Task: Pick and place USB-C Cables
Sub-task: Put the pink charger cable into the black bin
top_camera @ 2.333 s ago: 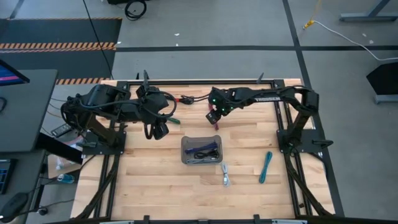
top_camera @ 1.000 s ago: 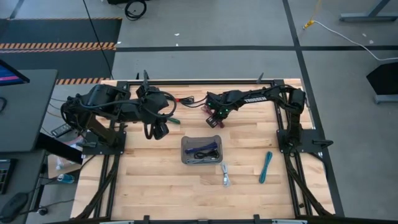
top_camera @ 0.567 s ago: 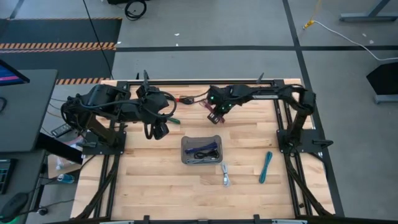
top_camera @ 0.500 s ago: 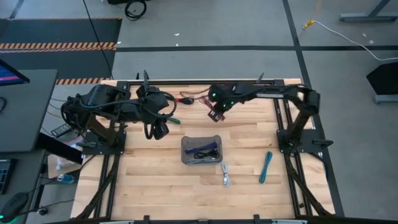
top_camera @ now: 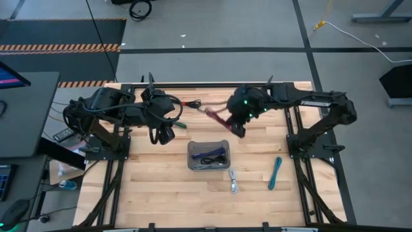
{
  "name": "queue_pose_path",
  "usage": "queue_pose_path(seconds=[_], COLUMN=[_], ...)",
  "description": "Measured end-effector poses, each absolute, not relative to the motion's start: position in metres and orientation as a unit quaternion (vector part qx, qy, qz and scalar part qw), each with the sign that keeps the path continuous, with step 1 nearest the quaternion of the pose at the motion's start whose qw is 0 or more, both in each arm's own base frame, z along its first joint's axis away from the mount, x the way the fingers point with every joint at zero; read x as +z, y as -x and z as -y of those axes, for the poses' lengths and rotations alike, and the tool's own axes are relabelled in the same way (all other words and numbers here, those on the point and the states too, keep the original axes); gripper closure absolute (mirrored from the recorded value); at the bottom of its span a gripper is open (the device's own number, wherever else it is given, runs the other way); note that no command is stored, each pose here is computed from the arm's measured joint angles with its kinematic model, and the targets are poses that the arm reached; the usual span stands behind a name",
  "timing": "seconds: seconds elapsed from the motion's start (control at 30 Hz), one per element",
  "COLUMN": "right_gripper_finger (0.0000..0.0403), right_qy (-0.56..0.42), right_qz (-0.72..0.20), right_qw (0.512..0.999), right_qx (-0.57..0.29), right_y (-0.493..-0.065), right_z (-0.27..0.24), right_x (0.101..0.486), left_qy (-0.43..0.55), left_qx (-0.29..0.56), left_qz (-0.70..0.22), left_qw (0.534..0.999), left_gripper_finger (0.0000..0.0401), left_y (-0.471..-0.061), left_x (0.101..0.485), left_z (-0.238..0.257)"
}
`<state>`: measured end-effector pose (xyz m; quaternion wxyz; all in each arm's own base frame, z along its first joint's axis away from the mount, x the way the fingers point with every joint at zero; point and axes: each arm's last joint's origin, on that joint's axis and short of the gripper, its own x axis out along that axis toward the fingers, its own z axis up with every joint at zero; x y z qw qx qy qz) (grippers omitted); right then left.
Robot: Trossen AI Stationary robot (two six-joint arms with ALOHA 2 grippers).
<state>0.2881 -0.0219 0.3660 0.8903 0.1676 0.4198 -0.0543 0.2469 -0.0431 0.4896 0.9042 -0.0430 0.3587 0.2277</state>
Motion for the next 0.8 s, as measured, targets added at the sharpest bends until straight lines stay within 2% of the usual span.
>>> queue_pose_path(seconds=[0.17,0.37,0.8], right_gripper_finger=[0.0402,0.0403,0.0403], right_qy=[-0.144,-0.114,-0.063], right_qz=[-0.446,-0.503,-0.551], right_qw=[0.883,0.855,0.823], right_qx=[0.006,0.052,0.128], right_y=[-0.3,-0.326,-0.378], right_z=[-0.006,-0.029,-0.038], right_x=[0.355,0.32,0.245], left_qy=[0.043,0.043,0.043], left_qx=[0.228,0.228,0.228], left_qz=[-0.359,-0.358,-0.358], left_qw=[0.904,0.904,0.904], left_gripper_finger=[0.0216,0.0216,0.0216], left_y=[-0.247,-0.247,-0.247], left_x=[0.49,0.49,0.49], left_z=[0.043,0.043,0.043])
